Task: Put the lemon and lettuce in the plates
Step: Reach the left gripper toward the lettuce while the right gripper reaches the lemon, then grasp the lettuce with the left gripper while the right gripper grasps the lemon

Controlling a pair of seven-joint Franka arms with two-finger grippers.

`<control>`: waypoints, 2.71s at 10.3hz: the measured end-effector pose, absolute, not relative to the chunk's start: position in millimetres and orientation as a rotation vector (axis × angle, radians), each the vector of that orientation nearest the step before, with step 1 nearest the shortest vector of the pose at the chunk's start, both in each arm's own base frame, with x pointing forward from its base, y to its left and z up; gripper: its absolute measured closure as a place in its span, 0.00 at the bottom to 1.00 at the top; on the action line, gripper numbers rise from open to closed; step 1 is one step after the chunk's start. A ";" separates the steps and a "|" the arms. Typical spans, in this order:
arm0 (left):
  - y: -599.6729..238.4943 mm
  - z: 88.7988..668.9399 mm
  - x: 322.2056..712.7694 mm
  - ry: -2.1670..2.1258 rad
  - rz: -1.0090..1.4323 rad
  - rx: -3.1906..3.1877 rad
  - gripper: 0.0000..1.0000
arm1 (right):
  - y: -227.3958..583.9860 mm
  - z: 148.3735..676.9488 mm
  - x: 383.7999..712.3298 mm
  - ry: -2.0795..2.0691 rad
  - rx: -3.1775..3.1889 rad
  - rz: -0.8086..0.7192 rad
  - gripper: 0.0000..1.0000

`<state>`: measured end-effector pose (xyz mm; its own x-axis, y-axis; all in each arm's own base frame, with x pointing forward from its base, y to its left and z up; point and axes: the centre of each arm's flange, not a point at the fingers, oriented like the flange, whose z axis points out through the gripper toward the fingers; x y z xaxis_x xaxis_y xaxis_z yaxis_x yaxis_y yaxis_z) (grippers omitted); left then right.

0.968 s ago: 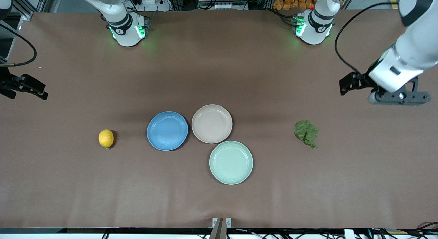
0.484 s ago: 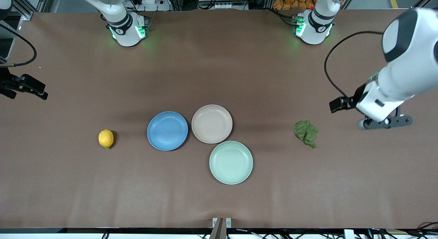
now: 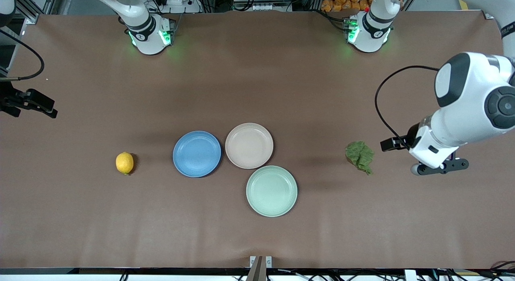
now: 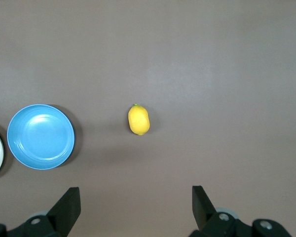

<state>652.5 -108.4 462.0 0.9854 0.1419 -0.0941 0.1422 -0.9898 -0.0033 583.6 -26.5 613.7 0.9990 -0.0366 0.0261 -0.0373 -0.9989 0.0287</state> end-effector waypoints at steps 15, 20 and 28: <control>-128.4 245.1 618.8 0.512 -0.032 3.126 0.00 | -29.1 436.3 643.2 -0.049 3.106 -0.137 0.00; -132.9 216.4 608.9 0.430 -0.079 3.183 0.00 | -26.2 355.1 630.2 -0.034 3.111 -0.034 0.00; -133.3 179.3 602.6 0.395 -0.140 3.193 0.00 | -20.8 261.7 591.6 -0.012 3.112 0.151 0.00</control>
